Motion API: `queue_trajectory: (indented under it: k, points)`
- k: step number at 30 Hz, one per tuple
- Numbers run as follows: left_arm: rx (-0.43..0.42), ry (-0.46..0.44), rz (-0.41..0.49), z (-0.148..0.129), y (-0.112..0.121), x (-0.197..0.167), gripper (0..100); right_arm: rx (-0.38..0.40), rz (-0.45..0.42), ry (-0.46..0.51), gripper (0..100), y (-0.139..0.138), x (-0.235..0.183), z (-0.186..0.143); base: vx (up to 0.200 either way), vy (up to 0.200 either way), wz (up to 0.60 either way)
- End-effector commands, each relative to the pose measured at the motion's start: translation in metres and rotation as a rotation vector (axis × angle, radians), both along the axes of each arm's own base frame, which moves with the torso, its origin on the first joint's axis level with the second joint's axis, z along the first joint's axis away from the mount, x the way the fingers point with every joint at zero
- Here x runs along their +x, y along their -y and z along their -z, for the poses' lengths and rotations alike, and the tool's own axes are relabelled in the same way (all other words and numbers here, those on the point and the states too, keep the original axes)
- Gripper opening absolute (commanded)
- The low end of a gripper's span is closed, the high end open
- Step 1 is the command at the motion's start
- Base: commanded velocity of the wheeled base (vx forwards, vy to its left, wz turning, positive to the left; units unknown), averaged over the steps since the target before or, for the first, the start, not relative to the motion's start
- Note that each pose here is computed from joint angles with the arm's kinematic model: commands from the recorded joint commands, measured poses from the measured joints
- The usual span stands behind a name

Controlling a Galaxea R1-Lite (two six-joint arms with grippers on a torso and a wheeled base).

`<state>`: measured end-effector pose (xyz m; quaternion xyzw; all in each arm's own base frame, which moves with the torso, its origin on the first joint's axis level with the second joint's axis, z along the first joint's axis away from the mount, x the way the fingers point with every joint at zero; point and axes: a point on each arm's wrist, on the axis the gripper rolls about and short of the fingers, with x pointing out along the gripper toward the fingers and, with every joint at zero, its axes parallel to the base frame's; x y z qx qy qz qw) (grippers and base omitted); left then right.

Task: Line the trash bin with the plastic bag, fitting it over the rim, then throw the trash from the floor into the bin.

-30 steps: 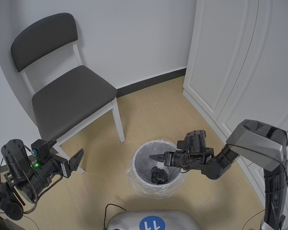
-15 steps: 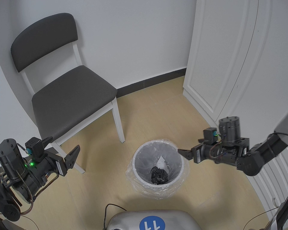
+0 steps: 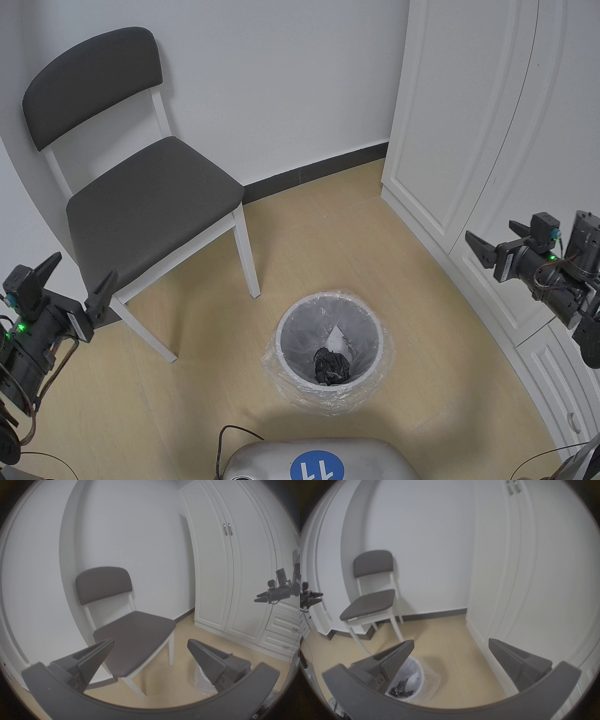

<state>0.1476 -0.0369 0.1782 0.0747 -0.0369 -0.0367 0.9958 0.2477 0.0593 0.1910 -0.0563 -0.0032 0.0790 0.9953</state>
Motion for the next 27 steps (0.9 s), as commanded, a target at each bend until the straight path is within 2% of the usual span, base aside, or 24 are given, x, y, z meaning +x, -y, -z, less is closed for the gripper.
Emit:
queue_trajectory:
  k: [1,6,11,20,27]
  points:
    - [0.003,0.163,-0.026,-0.026,-0.01,-0.027,100,0.043,0.052,0.151,100,0.021,-0.042,-0.022,0.0,0.0,0.0]
    - [0.008,0.222,-0.033,-0.034,-0.013,-0.037,100,0.122,0.048,0.281,100,0.027,-0.074,-0.038,0.0,0.0,0.0]
    - [-0.012,0.241,-0.034,-0.037,-0.014,-0.04,100,0.147,0.047,0.359,100,0.031,-0.092,-0.053,0.0,0.0,0.0]
    - [-0.081,0.461,-0.04,-0.089,-0.018,-0.055,100,0.181,0.062,0.547,100,0.042,-0.136,-0.082,0.0,0.0,0.0]
    - [-0.095,0.55,-0.063,-0.106,-0.023,-0.069,100,0.19,0.094,0.66,100,0.05,-0.17,-0.094,0.0,0.0,0.0]
